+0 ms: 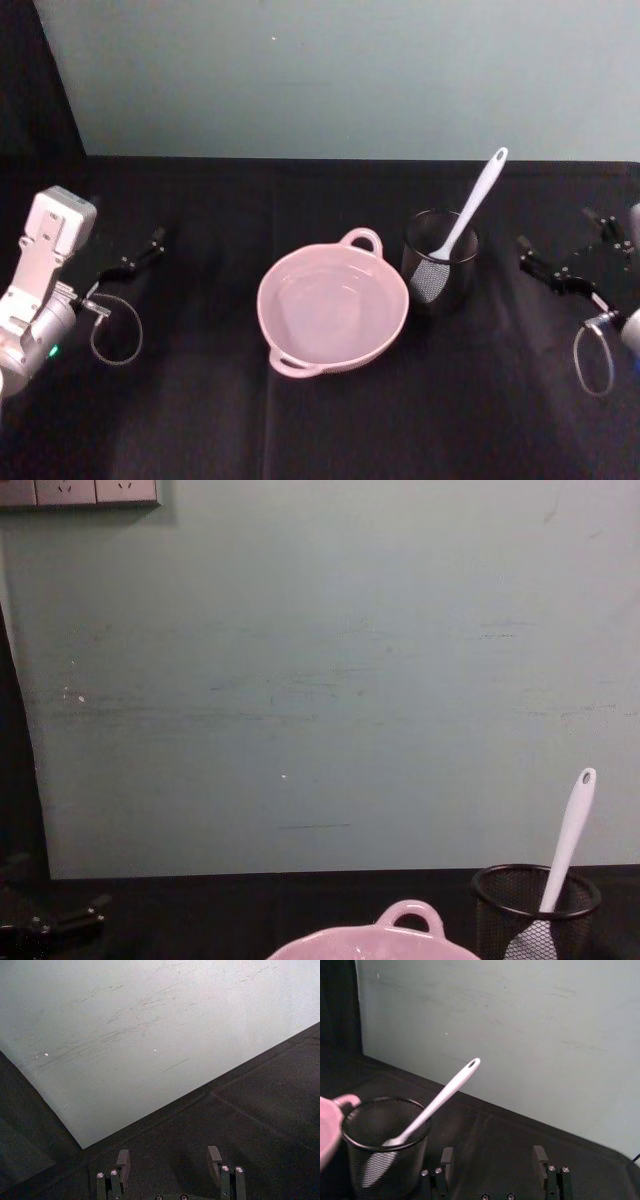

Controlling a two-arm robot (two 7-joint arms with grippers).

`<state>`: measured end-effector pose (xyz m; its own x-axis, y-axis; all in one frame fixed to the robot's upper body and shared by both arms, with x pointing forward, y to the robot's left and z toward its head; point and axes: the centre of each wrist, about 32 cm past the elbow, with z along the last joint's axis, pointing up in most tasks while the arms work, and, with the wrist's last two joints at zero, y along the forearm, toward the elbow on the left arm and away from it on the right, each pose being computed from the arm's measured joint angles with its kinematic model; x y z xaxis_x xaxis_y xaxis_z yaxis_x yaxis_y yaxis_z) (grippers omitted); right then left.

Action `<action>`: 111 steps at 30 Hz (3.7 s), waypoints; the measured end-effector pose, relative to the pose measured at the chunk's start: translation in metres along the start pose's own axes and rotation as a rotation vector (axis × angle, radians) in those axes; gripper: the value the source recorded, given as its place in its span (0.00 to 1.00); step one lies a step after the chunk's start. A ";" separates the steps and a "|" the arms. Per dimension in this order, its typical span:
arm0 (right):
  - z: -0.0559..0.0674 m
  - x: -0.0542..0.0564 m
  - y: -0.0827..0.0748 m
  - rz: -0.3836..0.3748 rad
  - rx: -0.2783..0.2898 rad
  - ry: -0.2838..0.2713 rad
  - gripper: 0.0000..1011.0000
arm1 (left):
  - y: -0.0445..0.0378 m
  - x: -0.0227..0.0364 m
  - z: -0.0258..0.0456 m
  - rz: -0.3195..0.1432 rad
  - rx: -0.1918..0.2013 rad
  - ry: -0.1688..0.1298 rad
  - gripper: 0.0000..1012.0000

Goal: Use the one hand to pick up the spoon and stir the clear water in the bowl.

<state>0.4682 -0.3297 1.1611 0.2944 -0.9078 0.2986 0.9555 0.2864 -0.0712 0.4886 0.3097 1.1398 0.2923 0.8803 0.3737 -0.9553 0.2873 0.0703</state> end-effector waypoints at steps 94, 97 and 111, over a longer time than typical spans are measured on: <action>0.036 0.021 0.066 0.250 0.035 0.611 0.12 | 0.0000 0.0000 0.0000 0.000 0.000 0.000 1.00; 0.044 0.023 0.061 0.257 0.059 0.562 0.12 | 0.0000 0.0000 0.0000 0.000 0.000 0.000 1.00; 0.112 0.037 0.031 0.302 0.261 0.254 0.12 | 0.0000 0.0000 0.0000 0.000 0.000 0.000 1.00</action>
<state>0.5064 -0.3201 1.2769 0.5854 -0.8088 0.0564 0.7986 0.5872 0.1318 0.4886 0.3097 1.1398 0.2923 0.8803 0.3737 -0.9552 0.2874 0.0703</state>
